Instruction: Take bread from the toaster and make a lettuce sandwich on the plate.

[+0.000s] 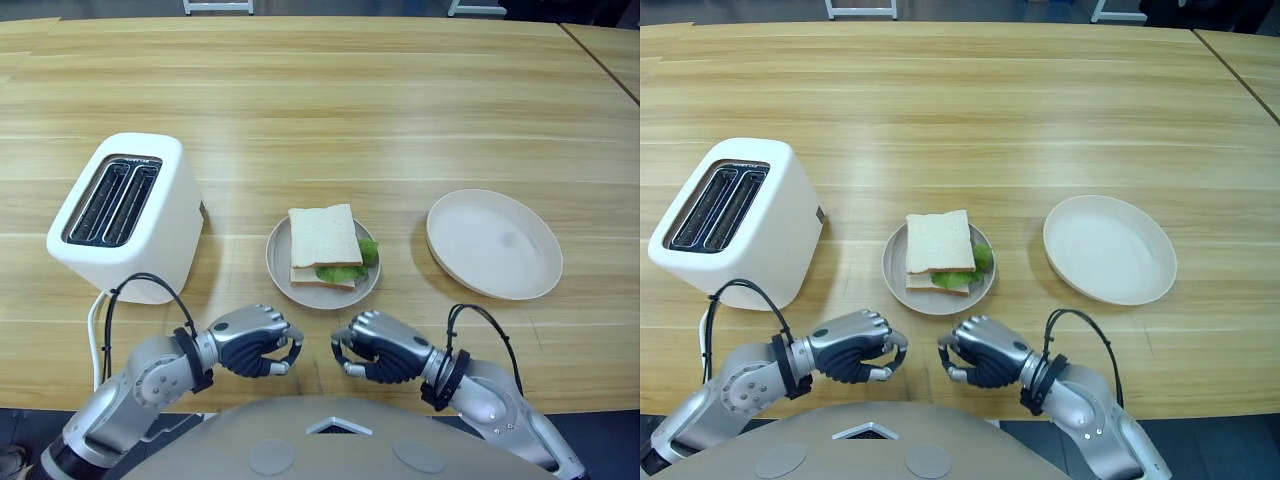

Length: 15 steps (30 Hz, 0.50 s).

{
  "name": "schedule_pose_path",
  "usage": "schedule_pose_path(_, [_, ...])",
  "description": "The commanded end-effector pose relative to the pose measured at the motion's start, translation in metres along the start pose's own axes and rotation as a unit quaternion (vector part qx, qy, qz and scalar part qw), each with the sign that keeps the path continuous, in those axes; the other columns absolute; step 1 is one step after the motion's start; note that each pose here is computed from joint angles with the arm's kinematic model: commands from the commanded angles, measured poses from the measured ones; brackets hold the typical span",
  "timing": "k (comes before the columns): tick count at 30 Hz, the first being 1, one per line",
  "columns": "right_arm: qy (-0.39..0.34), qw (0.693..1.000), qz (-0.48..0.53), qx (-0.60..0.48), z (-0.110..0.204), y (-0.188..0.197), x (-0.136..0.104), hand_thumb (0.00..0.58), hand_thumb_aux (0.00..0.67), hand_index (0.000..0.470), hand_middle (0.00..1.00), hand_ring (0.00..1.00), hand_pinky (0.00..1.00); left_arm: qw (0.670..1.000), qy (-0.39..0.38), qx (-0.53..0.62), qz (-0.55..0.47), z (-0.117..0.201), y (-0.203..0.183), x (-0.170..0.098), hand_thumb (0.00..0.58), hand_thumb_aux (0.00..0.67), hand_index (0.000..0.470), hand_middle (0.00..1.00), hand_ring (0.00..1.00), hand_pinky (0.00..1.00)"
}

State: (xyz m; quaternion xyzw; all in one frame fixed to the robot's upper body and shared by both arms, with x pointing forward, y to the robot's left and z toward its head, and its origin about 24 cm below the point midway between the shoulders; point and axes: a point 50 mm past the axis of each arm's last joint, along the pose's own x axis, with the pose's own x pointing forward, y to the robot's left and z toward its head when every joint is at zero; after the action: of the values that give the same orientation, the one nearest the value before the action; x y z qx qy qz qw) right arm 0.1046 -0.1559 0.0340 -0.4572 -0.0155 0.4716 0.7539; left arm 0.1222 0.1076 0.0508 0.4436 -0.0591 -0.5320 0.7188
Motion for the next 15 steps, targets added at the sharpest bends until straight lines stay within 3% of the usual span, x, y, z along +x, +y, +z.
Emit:
schedule_pose_path(1, [0.017,0.999,0.028,-0.042,-0.005,0.012,0.007,0.580,0.670,0.470,1.00,1.00,1.00,0.996,0.054,0.057,-0.046,-0.018,-0.016,0.013,0.580,0.670,0.470,1.00,1.00,1.00])
schedule_pose_path(7, [0.067,0.993,0.003,-0.100,-0.030,0.013,0.043,0.580,0.670,0.470,1.00,1.00,1.00,0.986,0.109,0.125,0.000,-0.042,-0.009,0.053,0.580,0.670,0.470,1.00,1.00,1.00])
schedule_pose_path(15, [0.147,0.966,-0.086,-0.196,-0.070,-0.047,0.113,0.580,0.670,0.470,1.00,1.00,1.00,0.925,0.244,0.276,0.088,-0.101,0.059,0.099,0.580,0.670,0.470,1.00,1.00,1.00])
